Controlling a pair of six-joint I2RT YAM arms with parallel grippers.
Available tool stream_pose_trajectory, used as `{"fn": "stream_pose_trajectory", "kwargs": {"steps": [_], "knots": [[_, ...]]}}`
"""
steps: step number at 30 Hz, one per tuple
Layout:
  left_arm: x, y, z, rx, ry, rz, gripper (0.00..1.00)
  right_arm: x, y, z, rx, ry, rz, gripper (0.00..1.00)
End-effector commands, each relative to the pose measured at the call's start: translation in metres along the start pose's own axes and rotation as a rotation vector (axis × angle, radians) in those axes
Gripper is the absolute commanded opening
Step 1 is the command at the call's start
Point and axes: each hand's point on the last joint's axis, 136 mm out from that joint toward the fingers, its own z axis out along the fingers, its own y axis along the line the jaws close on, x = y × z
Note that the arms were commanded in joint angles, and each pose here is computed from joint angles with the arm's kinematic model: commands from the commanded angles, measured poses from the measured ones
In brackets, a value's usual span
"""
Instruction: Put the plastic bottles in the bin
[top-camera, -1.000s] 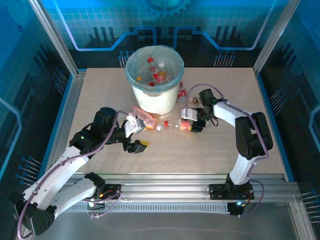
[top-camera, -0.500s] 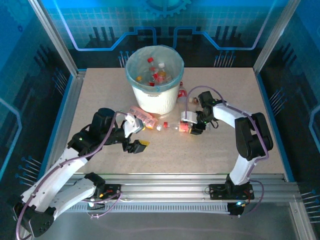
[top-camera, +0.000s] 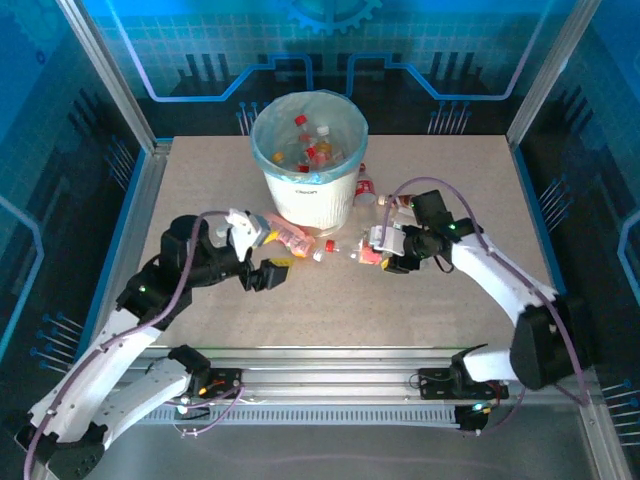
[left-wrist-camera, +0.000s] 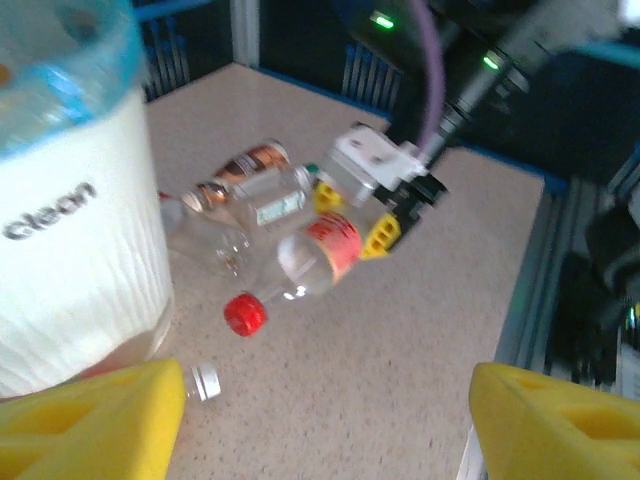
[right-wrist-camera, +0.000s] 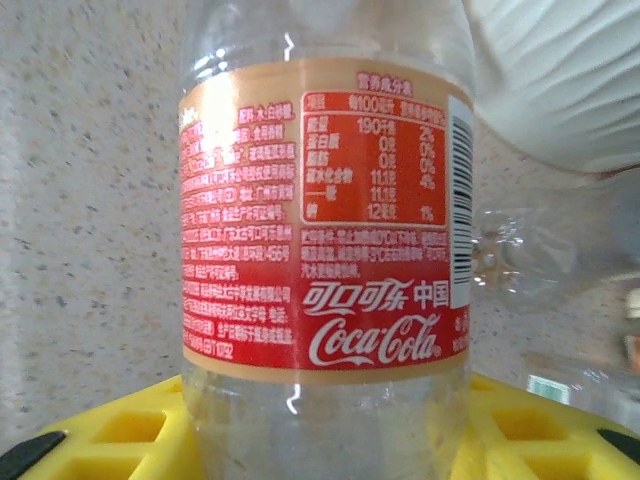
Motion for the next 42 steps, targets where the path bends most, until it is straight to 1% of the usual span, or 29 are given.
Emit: {"fn": "stream_pose_trajectory", "kwargs": {"steps": [1, 3, 5, 7, 9, 11, 13, 15, 20, 23, 25, 28, 31, 32, 39, 42], "knots": [[-0.058, 0.01, -0.018, -0.094, -0.161, -0.102, 0.76, -0.021, 0.019, -0.032, 0.021, -0.088, 0.053, 0.48], [-0.076, 0.013, -0.022, -0.11, -0.21, -0.159, 0.75, -0.041, 0.024, -0.055, 0.069, -0.183, 0.068, 0.47], [-0.092, 0.013, -0.022, -0.093, -0.244, -0.222, 0.74, -0.062, 0.031, -0.076, 0.095, -0.289, 0.076, 0.47], [-0.105, 0.007, -0.02, -0.039, -0.261, -0.283, 0.74, -0.087, 0.039, -0.1, 0.12, -0.408, 0.097, 0.47], [-0.115, -0.003, -0.016, 0.037, -0.27, -0.321, 0.73, -0.105, 0.048, -0.117, 0.116, -0.488, 0.116, 0.47], [-0.124, -0.016, -0.014, 0.135, -0.277, -0.337, 0.73, -0.117, 0.055, -0.126, 0.111, -0.532, 0.147, 0.46], [-0.129, -0.029, -0.012, 0.231, -0.277, -0.348, 0.72, -0.13, 0.063, -0.133, 0.09, -0.558, 0.172, 0.45], [-0.128, -0.037, -0.01, 0.278, -0.262, -0.347, 0.71, -0.14, 0.071, -0.134, 0.064, -0.573, 0.184, 0.43], [-0.12, -0.047, -0.006, 0.315, -0.236, -0.352, 0.7, -0.163, 0.087, -0.136, 0.045, -0.635, 0.185, 0.43], [-0.118, -0.054, -0.012, 0.348, -0.235, -0.341, 0.71, -0.17, 0.083, -0.137, 0.07, -0.657, 0.245, 0.43], [-0.117, -0.06, -0.017, 0.368, -0.229, -0.332, 0.73, -0.171, 0.08, -0.136, 0.076, -0.655, 0.29, 0.43], [-0.112, -0.065, -0.021, 0.382, -0.216, -0.328, 0.75, -0.174, 0.08, -0.136, 0.07, -0.666, 0.334, 0.43], [-0.105, -0.063, -0.021, 0.369, -0.2, -0.329, 0.74, -0.183, 0.084, -0.141, 0.047, -0.704, 0.332, 0.43], [-0.104, -0.063, -0.021, 0.367, -0.2, -0.33, 0.74, -0.18, 0.087, -0.134, 0.037, -0.691, 0.336, 0.43], [-0.095, -0.06, -0.015, 0.348, -0.19, -0.321, 0.7, -0.193, 0.097, -0.129, -0.027, -0.714, 0.313, 0.43], [-0.095, -0.06, -0.015, 0.353, -0.186, -0.315, 0.68, -0.197, 0.097, -0.13, -0.027, -0.72, 0.31, 0.43]]}}
